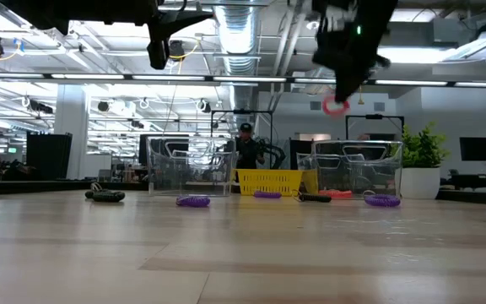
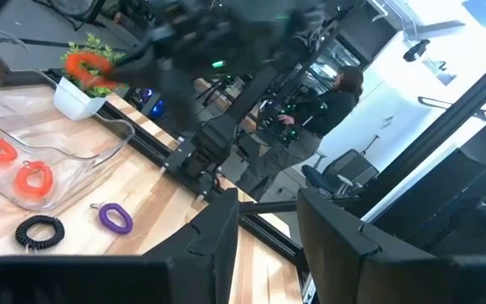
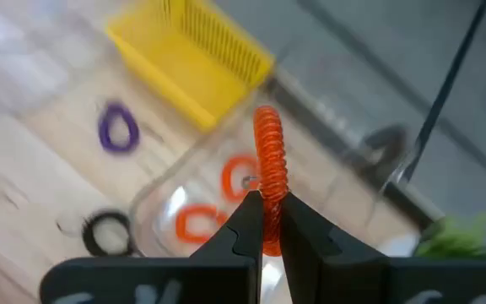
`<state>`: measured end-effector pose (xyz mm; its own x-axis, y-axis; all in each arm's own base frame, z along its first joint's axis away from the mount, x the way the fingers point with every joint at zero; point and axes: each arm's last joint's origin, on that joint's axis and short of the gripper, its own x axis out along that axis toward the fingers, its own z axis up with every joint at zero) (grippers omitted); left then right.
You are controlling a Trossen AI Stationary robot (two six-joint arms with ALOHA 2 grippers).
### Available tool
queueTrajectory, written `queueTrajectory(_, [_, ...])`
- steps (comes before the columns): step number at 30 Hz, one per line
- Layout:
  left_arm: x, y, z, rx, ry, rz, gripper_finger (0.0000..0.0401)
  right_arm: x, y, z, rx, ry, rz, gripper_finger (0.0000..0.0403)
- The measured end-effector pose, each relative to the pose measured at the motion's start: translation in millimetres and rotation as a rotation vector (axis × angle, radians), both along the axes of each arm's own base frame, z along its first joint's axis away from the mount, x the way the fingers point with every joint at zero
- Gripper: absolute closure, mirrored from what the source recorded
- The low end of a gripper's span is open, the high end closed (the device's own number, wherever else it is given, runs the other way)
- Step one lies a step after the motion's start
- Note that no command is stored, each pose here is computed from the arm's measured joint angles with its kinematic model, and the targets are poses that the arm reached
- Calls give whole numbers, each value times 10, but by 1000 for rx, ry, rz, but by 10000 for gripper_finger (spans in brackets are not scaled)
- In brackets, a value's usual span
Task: Sort spring keychains
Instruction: Put the orange spring keychain into the right transparent bin
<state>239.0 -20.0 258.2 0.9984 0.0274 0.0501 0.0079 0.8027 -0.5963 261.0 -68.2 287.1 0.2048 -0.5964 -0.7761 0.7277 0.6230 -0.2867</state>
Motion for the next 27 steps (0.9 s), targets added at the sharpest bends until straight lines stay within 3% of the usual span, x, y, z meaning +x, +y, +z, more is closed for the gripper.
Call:
queueTrajectory(5, [0,-3,-1,0,1,-9,284,-101,-329,-318,177,-53,-59,386])
queueTrajectory(10, [0,-13,-1,-5,1,-28,284,-220,-617,-454,259,-124,-131,386])
queueTrajectory(17, [-1,-23,-8,-5,8,-33,284,-288,-824,-488,269,-209,-181,382])
queueTrajectory(27, [-1,-23,-18,-4,17,-33,284,-360,-833,-714,287,-217,-209,381])
